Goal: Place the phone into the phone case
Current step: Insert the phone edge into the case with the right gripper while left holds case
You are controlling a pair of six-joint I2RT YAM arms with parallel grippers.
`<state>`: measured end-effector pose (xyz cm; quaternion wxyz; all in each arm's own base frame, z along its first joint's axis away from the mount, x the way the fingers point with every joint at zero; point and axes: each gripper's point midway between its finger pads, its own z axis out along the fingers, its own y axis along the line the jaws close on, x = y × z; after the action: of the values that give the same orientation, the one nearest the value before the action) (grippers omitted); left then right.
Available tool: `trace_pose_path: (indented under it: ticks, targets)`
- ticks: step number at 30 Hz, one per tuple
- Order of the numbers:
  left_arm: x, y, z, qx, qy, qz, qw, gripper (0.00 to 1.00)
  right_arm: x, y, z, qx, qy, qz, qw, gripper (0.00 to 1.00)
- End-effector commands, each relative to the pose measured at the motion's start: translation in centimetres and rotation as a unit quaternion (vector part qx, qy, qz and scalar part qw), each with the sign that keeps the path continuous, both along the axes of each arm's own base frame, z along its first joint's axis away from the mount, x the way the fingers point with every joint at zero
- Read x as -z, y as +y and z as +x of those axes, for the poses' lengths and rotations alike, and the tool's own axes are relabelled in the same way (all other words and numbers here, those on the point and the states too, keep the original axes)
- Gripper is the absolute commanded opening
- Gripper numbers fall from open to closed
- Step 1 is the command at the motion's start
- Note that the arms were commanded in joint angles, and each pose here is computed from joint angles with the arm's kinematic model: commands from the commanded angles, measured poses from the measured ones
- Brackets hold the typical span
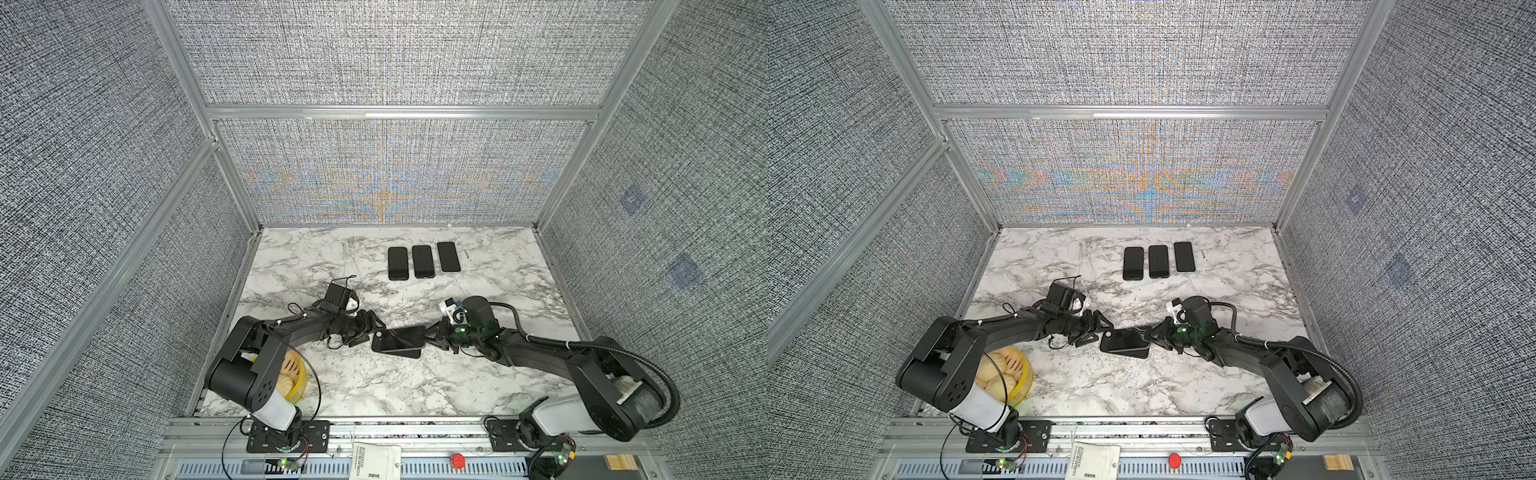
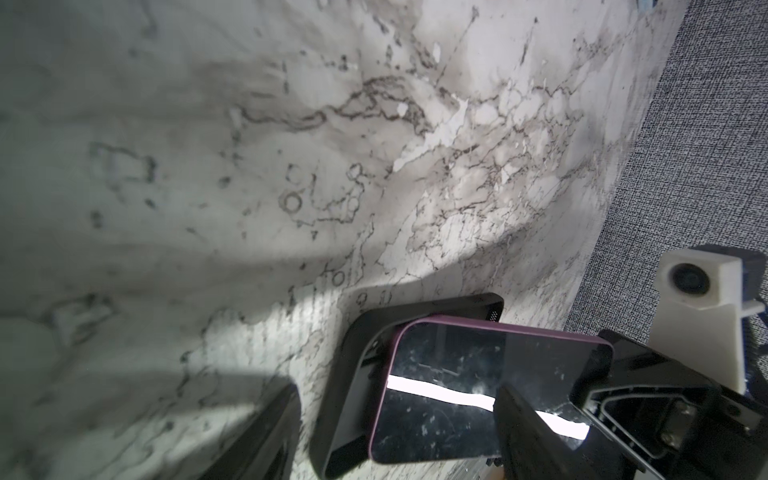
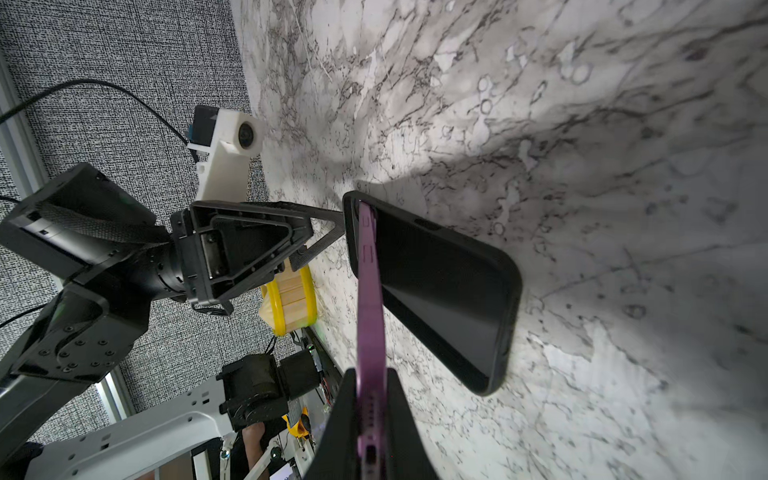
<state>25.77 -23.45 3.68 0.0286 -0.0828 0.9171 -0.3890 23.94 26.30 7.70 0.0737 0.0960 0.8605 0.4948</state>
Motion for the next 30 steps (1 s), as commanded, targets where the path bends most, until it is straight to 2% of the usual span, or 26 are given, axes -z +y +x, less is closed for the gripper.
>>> trace_pose_path:
  ticks: [1,8,19,25,30]
  targets:
    - [0.1,-0.3,0.1,0.007,-0.003,-0.008,1.0,0.73,0.4,0.2,0.2,-0.005,-0.005,-0.003,1.0,0.0]
    - [0.6,-0.7,-0.2,0.007,0.008,-0.024,1.0,0.68,1.7,-0.1,0.4,-0.009,-0.005,-0.028,1.0,0.0]
    - [0.7,-0.3,-0.8,0.001,0.009,-0.022,1.0,0.68,3.9,0.4,0.4,-0.026,0.007,-0.046,0.999,0.01]
    - [0.7,-0.3,-0.9,0.001,0.009,-0.023,1.0,0.68,4.9,0.0,0.1,-0.042,0.009,-0.066,0.997,0.13]
    - [0.8,-0.3,-1.0,0.001,0.009,-0.023,1.0,0.68,5.5,-0.7,-0.1,-0.055,0.01,-0.108,0.993,0.25]
